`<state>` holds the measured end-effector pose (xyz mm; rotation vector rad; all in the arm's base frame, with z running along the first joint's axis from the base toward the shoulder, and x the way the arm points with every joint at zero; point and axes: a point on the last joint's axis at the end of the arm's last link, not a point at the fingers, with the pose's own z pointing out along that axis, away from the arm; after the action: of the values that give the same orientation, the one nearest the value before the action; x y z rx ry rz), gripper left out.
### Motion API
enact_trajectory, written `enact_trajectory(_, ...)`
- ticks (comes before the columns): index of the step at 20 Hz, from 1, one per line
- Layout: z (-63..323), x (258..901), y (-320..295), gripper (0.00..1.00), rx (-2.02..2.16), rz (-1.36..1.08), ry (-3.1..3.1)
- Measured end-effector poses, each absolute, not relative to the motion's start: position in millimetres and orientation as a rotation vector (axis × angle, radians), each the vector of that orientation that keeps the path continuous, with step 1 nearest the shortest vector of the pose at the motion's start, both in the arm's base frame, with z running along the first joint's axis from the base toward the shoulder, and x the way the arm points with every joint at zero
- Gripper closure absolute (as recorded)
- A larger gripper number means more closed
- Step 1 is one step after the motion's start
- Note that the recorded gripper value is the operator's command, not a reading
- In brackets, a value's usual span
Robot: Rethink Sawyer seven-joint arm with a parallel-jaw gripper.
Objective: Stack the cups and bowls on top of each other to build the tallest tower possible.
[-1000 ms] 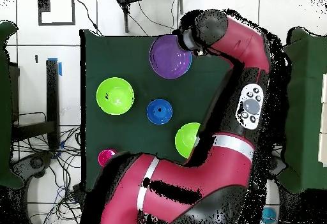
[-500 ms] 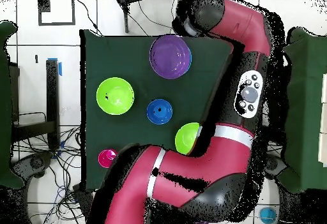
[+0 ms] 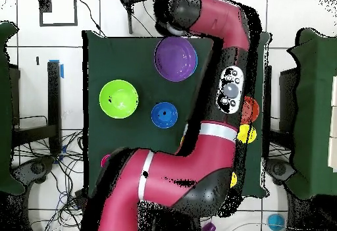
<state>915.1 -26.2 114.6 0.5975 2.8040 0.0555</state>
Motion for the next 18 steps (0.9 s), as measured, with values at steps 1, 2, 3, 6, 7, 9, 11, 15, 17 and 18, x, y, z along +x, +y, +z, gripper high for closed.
enact_trajectory(1, 112.9, 915.1, -14.3, 0.00, 0.566, 0.058, 2.813)
enact_trajectory(2, 112.0, 915.0, -6.5, 0.00, 0.550, 0.060, 2.817)
enact_trajectory(3, 111.4, 914.8, 1.2, 0.00, 0.538, 0.062, 2.820)
enact_trajectory(6, 112.5, 913.9, 36.8, 0.00, 0.490, 0.086, 2.832)
enact_trajectory(7, 113.5, 913.1, 44.0, 0.00, 0.482, 0.092, 2.835)
enact_trajectory(9, 119.1, 909.7, 61.5, 0.00, 0.463, 0.101, 2.845)
enact_trajectory(11, 124.8, 905.9, 74.3, 0.00, 0.449, 0.106, 2.855)
enact_trajectory(15, 139.2, 896.8, 96.6, 0.00, 0.425, 0.111, 2.873)
enact_trajectory(17, 146.1, 893.2, 103.0, 0.00, 0.418, 0.111, 2.878)
enact_trajectory(18, 148.0, 892.2, 104.0, 0.00, 0.416, 0.111, 2.879)
